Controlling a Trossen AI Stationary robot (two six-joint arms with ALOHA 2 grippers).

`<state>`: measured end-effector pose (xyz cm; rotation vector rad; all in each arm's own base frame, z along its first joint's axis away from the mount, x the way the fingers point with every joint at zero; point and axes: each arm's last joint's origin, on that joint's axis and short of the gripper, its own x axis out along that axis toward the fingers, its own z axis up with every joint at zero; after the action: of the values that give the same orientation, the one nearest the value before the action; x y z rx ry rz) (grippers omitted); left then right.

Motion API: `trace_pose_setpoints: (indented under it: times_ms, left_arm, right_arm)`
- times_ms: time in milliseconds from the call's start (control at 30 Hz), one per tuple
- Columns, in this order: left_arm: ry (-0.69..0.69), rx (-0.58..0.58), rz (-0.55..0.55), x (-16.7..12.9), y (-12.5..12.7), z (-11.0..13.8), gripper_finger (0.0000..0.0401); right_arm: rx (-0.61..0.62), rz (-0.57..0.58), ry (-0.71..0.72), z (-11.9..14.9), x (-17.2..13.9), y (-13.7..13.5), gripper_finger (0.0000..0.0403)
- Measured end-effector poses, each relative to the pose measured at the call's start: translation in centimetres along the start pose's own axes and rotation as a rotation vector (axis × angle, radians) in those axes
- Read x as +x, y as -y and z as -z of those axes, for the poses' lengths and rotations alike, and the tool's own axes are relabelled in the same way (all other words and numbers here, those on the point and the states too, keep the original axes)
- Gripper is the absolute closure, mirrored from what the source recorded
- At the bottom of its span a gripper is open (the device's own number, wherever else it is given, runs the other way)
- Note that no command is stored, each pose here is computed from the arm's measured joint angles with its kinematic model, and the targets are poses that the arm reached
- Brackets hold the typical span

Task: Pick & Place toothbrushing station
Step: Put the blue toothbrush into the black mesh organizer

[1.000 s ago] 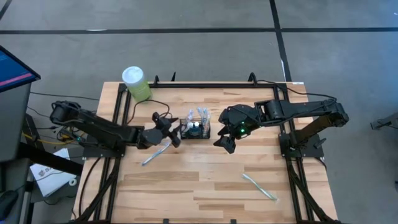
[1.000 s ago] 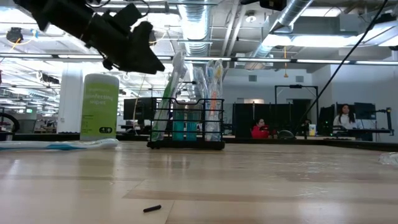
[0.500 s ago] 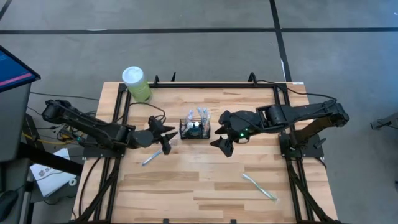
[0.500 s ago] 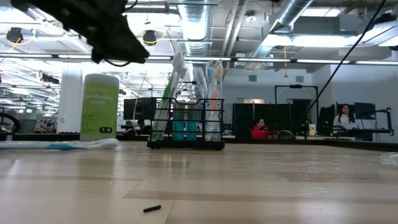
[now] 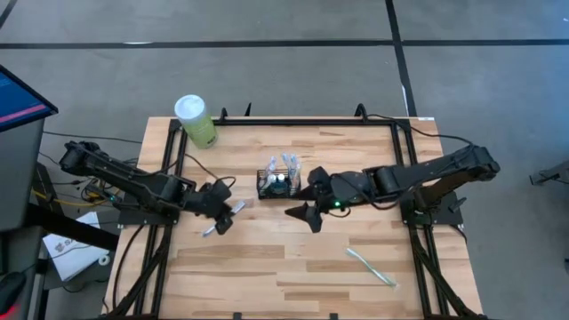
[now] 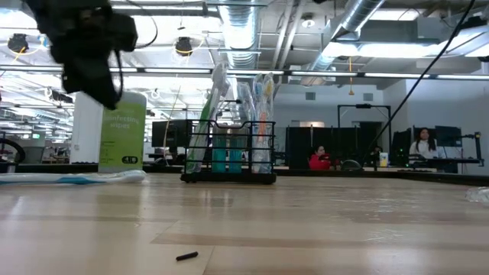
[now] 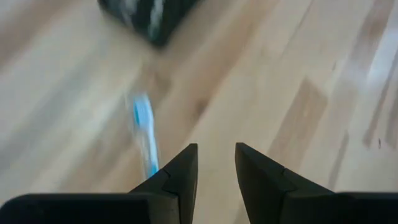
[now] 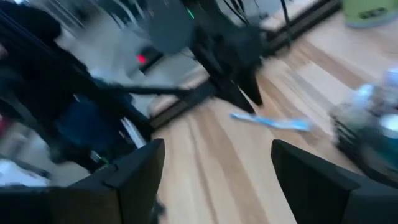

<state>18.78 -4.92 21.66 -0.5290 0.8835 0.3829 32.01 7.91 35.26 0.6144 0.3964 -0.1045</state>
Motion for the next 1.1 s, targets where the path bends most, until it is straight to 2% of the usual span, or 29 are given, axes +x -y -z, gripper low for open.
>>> trace_pose_setpoints:
  times_ms: [233, 400, 533, 667, 833, 1100]
  left_arm:
    - [-0.192, -0.012, 0.028, -0.1, -0.4, 1.0, 0.0299]
    - [-0.208, 0.012, 0.025, 0.2, -0.4, 1.1, 0.0299]
    - [-0.247, 0.048, -0.099, 1.6, -0.7, 1.5, 0.0299]
    - [-0.315, 0.063, -0.154, 3.3, -0.5, 2.0, 0.0299]
    - [-0.383, 0.076, -0.195, 4.8, -0.4, 2.6, 0.0299]
    - [-0.378, 0.111, -0.179, 5.6, -0.2, 2.5, 0.0299]
  right_arm:
    - [0.087, -0.167, 0.205, -0.5, 0.6, -0.5, 0.0117]
    - [0.108, -0.154, 0.291, -0.8, 0.6, -0.4, 0.0117]
    - [0.127, -0.137, 0.305, -1.0, 0.6, -0.2, 0.0117]
    - [0.127, -0.143, 0.306, -0.9, 0.6, -0.4, 0.0117]
    - [0.126, -0.147, 0.302, -0.9, 0.6, -0.4, 0.0117]
    - [0.117, -0.158, 0.274, -0.6, 0.6, -0.5, 0.0117]
